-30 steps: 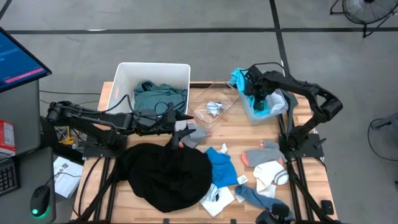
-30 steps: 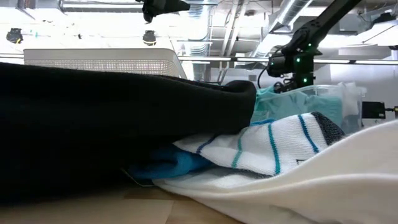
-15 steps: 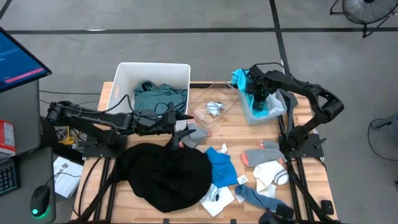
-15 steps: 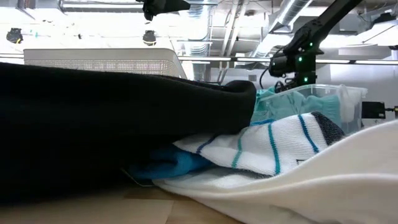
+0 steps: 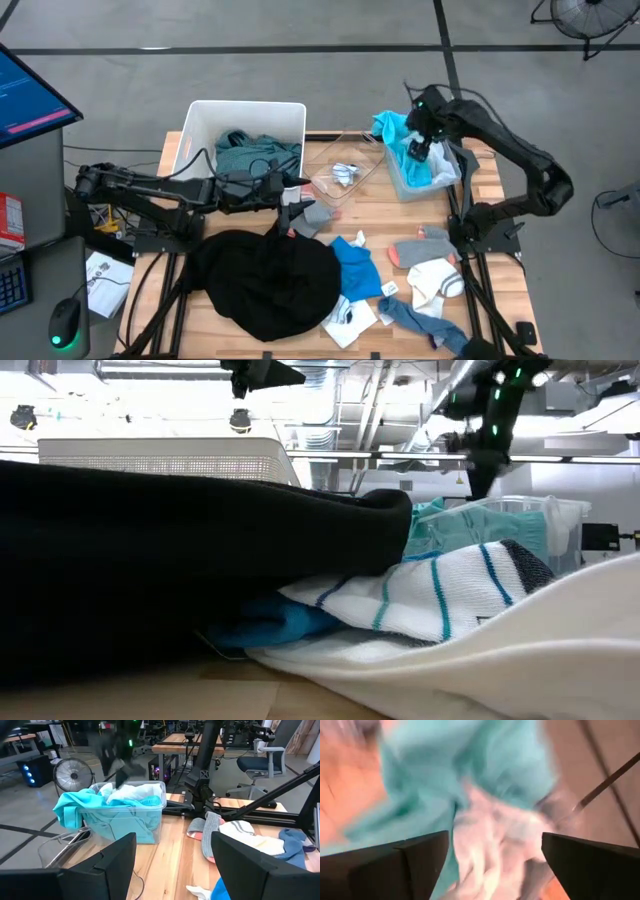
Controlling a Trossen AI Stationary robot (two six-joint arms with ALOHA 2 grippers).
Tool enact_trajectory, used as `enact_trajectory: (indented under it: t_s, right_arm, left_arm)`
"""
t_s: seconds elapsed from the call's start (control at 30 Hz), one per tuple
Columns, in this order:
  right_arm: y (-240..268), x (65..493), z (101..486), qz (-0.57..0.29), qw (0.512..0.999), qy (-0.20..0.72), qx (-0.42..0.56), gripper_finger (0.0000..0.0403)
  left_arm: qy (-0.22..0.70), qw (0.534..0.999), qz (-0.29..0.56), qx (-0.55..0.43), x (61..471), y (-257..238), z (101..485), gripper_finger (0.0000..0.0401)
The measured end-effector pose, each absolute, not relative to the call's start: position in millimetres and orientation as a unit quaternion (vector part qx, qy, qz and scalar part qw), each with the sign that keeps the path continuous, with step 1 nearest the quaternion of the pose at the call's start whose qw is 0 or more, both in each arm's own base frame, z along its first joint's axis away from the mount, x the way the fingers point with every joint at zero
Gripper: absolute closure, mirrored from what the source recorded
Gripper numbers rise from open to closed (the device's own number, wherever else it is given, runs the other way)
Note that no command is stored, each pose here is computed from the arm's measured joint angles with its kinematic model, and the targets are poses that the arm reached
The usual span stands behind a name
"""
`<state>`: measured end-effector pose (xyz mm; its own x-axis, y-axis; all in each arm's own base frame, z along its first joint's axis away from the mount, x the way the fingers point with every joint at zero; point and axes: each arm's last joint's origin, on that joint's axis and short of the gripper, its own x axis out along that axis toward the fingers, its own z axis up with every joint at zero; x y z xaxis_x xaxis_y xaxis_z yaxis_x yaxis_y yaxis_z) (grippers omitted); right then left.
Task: Pick & Place Cloths
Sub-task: Put the light blue pants into the right transparent bin
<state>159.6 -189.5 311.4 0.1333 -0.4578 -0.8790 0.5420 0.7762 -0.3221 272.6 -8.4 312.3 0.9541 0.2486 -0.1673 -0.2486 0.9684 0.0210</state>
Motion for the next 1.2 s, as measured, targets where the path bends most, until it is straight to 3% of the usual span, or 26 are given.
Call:
enact_trajectory:
  t_s: [0.17, 0.27, 0.57, 0.93, 1.07, 1.2]
  right_arm:
    - [-192, 173, 366, -0.372, 0.832, 0.409, 0.049, 0.0075]
    - [-209, 190, 374, -0.375, 0.845, 0.376, 0.057, 0.0069]
    - [-277, 258, 347, -0.343, 0.815, 0.458, 0.092, 0.0051]
    - [-310, 277, 290, -0.278, 0.703, 0.635, 0.159, 0.0049]
    - [-311, 280, 283, -0.284, 0.687, 0.653, 0.145, 0.0079]
    - [-309, 280, 284, -0.282, 0.683, 0.661, 0.131, 0.0166]
  left_arm:
    - [0.085, 0.988, 0.126, 0.000, 273, -8, 312, 0.0161]
    - [0.084, 0.988, 0.126, 0.000, 273, -8, 312, 0.0161]
    - [0.085, 0.988, 0.128, 0.001, 273, -7, 312, 0.0161]
    - [0.085, 0.988, 0.128, 0.001, 273, -7, 312, 0.0161]
    - [0.085, 0.988, 0.128, 0.001, 273, -7, 312, 0.0161]
    - [0.085, 0.988, 0.128, 0.001, 273, -7, 312, 0.0161]
